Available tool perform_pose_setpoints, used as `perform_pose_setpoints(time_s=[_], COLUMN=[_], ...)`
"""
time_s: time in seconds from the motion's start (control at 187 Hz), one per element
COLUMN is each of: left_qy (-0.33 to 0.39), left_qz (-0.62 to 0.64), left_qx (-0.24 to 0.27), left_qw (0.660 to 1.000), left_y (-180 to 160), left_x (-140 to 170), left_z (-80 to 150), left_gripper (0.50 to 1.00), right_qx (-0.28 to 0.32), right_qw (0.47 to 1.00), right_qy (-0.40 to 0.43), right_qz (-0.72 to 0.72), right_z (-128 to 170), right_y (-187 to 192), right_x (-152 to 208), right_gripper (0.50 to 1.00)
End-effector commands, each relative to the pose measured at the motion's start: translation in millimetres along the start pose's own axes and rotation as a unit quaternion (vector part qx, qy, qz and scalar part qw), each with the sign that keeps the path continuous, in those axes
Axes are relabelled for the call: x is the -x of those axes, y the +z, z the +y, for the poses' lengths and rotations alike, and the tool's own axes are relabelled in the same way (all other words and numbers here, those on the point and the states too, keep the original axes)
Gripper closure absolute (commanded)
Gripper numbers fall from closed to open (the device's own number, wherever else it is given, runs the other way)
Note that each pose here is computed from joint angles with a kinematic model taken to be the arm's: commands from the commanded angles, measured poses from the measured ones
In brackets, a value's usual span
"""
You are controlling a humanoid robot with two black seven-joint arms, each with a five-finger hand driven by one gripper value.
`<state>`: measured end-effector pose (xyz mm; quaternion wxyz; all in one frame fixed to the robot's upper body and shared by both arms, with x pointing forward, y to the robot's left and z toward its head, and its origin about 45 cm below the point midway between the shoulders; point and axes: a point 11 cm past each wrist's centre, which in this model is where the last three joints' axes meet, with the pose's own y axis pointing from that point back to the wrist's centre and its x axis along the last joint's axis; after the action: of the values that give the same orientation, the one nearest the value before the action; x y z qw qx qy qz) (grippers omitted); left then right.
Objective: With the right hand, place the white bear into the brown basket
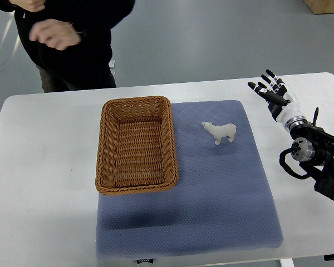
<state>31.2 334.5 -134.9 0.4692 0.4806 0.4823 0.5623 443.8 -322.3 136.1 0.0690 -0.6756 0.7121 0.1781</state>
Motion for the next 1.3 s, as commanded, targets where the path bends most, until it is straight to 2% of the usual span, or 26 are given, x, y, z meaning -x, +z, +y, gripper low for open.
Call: perform_pose_setpoints(time_s=[0.0, 0.983, 1.293], left_qy=[0.0, 0.0, 0.0], left_qz=[0.0, 0.001, 0.001], left_qx=[0.0, 0.001, 0.001], left_qw=[1.0, 1.0, 1.0], left_y=[0.0, 0.2, 0.2], left_x=[0.0, 0.0, 0.0], left_z=[0.0, 0.0, 0.0], left_gripper=[0.5, 0.5, 0.5], right_qx=[-0.001, 0.0, 0.002], right_qw=[1.0, 1.0, 0.999], right_qy=[0.0, -0.006, -0.039], right_qz=[0.001, 0.007, 0.004], right_z=[0.0, 0.2, 0.2], right_y=[-0.7, -0.8, -2.6], right_x=[-0.8, -0.4, 4.9], right_gripper=[0.574, 0.574, 0.574])
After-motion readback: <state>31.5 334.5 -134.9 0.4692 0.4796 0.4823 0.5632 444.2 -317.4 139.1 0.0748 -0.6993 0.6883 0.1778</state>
